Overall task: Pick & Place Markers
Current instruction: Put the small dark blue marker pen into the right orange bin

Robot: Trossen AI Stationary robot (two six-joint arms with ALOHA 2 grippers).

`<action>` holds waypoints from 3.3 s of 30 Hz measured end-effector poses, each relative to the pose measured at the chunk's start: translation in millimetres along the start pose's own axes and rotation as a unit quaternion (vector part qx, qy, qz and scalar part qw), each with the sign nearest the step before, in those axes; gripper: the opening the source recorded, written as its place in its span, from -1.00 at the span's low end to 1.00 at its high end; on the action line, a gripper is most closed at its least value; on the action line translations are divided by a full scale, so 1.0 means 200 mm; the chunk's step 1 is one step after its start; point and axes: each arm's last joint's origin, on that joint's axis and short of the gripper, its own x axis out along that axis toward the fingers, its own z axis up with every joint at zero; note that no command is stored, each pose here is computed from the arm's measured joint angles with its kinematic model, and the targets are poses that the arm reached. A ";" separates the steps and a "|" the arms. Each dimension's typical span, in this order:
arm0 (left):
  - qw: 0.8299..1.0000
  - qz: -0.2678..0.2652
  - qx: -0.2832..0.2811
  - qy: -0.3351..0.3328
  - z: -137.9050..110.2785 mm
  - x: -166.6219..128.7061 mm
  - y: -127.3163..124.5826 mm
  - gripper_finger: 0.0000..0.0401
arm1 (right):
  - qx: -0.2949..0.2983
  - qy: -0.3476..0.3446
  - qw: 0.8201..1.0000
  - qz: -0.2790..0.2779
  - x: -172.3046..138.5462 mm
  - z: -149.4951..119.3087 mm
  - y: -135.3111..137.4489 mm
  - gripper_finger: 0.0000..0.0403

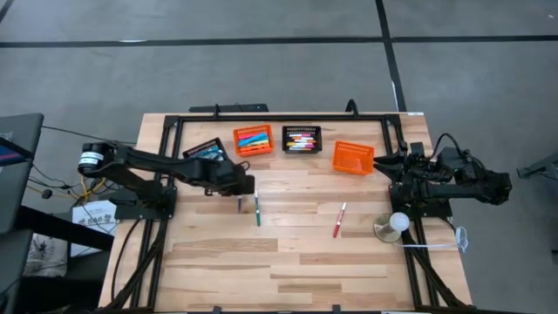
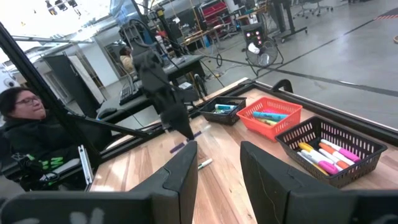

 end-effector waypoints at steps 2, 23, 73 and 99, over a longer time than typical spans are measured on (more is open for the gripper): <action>0.999 -0.038 -0.005 -0.016 0.01 -0.03 -0.03 -0.79 | 0.000 0.000 1.000 0.000 0.00 0.00 0.00 -0.45; 0.930 -0.333 -0.008 -0.157 0.14 -0.18 -0.29 -0.81 | 0.098 0.040 0.994 -0.004 0.16 -0.09 0.00 -0.41; 0.886 -0.413 0.028 -0.208 0.17 -0.26 -0.36 -0.81 | 0.173 0.183 0.951 0.179 1.45 0.04 -0.06 0.17; 0.884 -0.417 0.034 -0.210 0.17 -0.26 -0.36 -0.81 | 0.159 0.188 0.950 0.190 1.52 0.07 -0.06 -0.83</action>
